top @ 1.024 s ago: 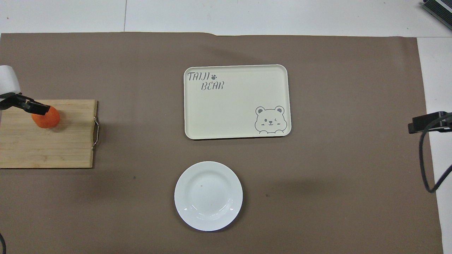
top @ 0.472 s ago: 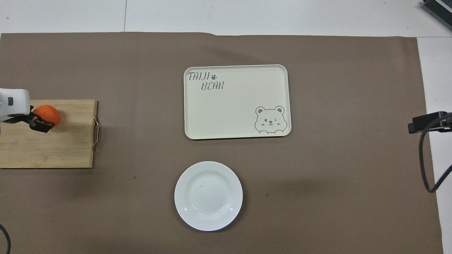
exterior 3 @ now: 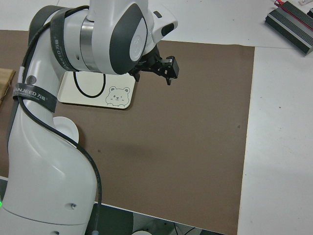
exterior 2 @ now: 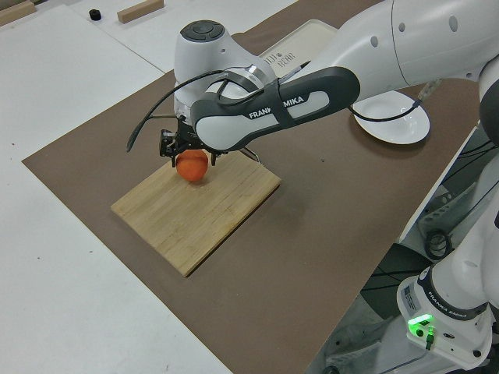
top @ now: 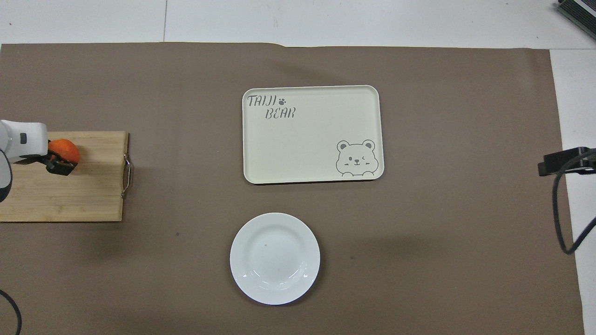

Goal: Place orange and plate with both arms
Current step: 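Carry the orange with the left gripper over the white plate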

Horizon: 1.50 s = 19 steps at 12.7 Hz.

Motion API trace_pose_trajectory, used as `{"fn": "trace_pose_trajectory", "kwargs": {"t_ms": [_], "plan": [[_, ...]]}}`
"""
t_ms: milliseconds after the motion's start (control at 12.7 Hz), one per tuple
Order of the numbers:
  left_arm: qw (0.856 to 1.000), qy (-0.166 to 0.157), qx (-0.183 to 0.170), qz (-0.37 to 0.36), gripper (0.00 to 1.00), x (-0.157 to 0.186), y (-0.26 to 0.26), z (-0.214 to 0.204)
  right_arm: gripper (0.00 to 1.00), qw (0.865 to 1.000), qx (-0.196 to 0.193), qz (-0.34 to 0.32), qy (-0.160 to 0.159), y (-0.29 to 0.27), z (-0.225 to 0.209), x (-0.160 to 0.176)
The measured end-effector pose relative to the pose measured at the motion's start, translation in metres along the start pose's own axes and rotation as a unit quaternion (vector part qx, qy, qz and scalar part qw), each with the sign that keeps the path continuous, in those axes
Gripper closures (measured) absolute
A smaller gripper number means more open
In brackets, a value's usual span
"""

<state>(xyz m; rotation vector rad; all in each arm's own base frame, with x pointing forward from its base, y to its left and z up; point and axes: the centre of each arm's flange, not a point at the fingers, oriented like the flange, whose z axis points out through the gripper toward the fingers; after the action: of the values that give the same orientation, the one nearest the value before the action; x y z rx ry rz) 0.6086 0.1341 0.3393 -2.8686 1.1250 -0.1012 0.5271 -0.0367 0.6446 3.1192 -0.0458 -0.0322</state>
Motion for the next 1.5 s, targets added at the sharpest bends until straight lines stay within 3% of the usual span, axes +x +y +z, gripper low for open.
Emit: {"fn": "trace_pose_trajectory", "kwargs": {"t_ms": [79, 236, 472, 709, 1024, 1339, 1496], "plan": [[1.0, 0.0, 0.0, 0.0, 0.06, 0.0, 0.001, 0.001, 0.0, 1.0, 0.0, 0.0, 0.0, 0.0, 0.0, 0.0], [1.0, 0.003, 0.004, 0.0, 0.2, 0.0, 0.0, -0.003, 0.0, 1.0, 0.0, 0.0, 0.0, 0.0, 0.0, 0.0], [1.0, 0.004, 0.002, 0.004, 0.2, 0.002, 0.005, -0.022, 0.0, 1.0, 0.0, 0.0, 0.0, 0.0, 0.0, 0.0], [0.999, -0.025, -0.042, 0.002, 0.2, 0.019, 0.042, -0.053, 0.0, 1.0, 0.0, 0.0, 0.0, 0.0, 0.0, 0.0], [0.994, -0.072, -0.077, -0.03, 0.2, 0.081, 0.152, -0.109, 0.0, 1.0, 0.0, 0.0, 0.0, 0.0, 0.0, 0.0], [0.99, -0.1, -0.072, -0.061, 0.2, 0.134, 0.294, -0.105, 0.0, 1.0, 0.0, 0.0, 0.0, 0.0, 0.0, 0.0], [0.99, -0.085, -0.088, -0.073, 0.2, 0.152, 0.363, -0.099, 0.0, 1.0, 0.0, 0.0, 0.0, 0.0, 0.0, 0.0]]}}
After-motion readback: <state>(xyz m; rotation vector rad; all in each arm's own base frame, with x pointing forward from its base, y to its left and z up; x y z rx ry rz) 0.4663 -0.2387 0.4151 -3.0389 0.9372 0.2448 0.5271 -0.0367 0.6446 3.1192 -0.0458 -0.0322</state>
